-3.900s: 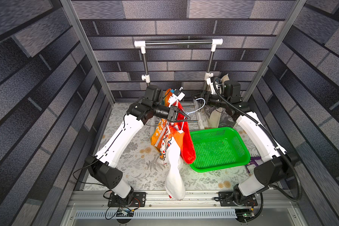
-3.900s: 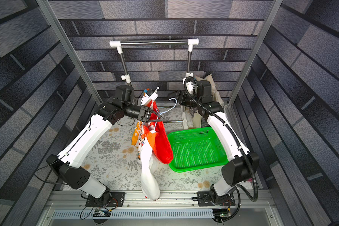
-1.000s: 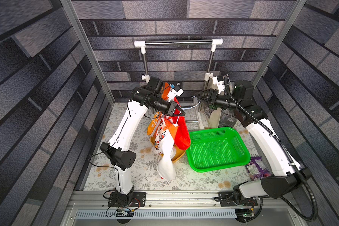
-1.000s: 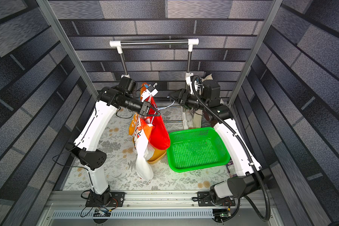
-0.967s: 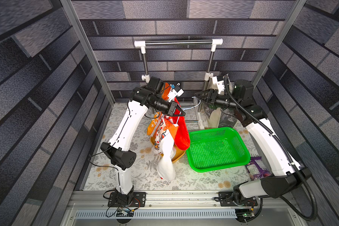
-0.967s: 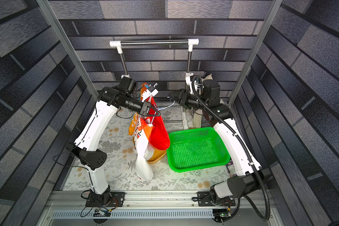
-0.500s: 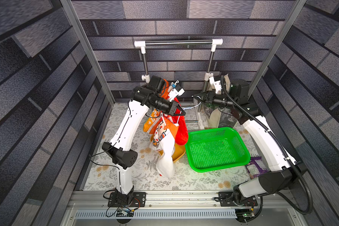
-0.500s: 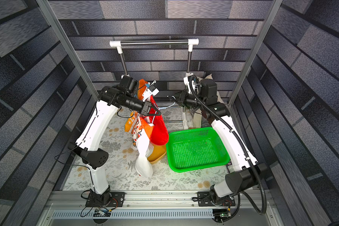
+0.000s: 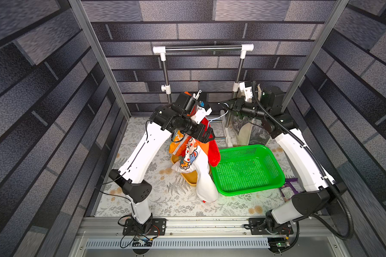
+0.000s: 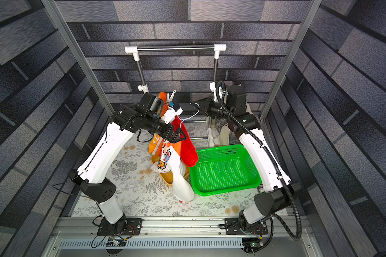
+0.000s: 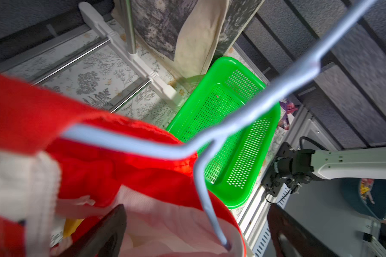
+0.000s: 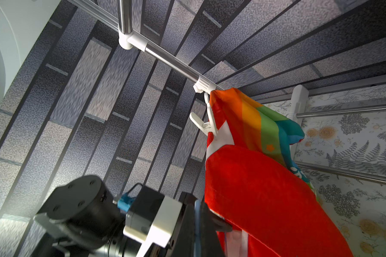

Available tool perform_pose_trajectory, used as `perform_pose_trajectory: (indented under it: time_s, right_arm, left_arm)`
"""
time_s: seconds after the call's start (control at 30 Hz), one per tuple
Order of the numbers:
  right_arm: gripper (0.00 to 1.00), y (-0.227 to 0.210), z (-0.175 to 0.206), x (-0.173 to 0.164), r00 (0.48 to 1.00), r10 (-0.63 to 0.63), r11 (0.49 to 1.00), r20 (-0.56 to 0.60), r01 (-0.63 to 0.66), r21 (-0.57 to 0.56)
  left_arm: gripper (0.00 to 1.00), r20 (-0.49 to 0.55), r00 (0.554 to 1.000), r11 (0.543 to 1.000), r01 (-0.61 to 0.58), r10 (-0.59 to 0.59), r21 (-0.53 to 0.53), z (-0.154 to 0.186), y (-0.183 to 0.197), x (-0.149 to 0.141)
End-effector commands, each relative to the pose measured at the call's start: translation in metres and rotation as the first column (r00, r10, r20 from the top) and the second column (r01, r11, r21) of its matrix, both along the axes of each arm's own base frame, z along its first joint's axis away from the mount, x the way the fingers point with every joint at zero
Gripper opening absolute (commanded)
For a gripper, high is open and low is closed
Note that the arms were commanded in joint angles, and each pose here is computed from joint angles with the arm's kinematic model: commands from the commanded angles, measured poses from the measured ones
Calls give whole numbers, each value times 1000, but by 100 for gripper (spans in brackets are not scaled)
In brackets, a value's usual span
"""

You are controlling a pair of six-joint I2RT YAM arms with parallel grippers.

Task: Remove the clothespins securing jackets to the hanger
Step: Adjust the hanger.

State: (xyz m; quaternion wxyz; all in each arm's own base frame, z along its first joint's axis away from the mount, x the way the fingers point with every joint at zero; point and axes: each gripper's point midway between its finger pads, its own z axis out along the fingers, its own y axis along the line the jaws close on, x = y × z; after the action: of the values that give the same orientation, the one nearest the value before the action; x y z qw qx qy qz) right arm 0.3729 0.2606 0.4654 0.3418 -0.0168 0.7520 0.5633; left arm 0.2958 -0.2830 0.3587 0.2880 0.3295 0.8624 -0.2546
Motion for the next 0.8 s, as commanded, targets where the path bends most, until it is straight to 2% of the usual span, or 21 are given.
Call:
perform_pose_trajectory:
  time_s: [0.0,0.03,0.1,0.17,0.2,0.3,0.4,0.47,0.6,0.77]
  right_arm:
    - [0,-1,43,6,994,-47,995,99,38,93]
    - [0,-1,43,9,994,-57,994,95,47,99]
    - [0,0,45,14,993,-78,992,94,68,108]
    - [0,2,48,15,990,-99,991,101,89,101]
    - [0,3,49,16,988,-112,990,107,102,92]
    - [0,10,53,15,983,-131,990,124,124,65]
    - [0,18,58,10,981,-137,990,140,129,61]
    - [0,20,58,8,979,-146,989,144,139,58]
    - [0,20,57,8,975,-165,986,147,159,52]
    - [0,19,60,7,973,-174,984,154,167,57]
  left_arm:
    - [100,222,937,962,-251,268,-103,33,27,17]
    - [100,239,918,945,-287,318,-155,32,29,16]
    - [100,264,844,869,-384,468,-313,39,43,18]
    - [100,268,784,808,-443,559,-389,39,52,18]
    - [100,292,751,790,-471,592,-392,41,55,17]
    - [100,410,701,812,-501,583,-298,45,43,16]
    - [96,478,675,818,-540,562,-200,46,31,21]
    - [93,512,663,823,-539,546,-180,50,21,24]
    - [81,578,575,779,-600,578,-182,62,20,33]
    - [70,660,488,730,-670,571,-136,64,23,40]
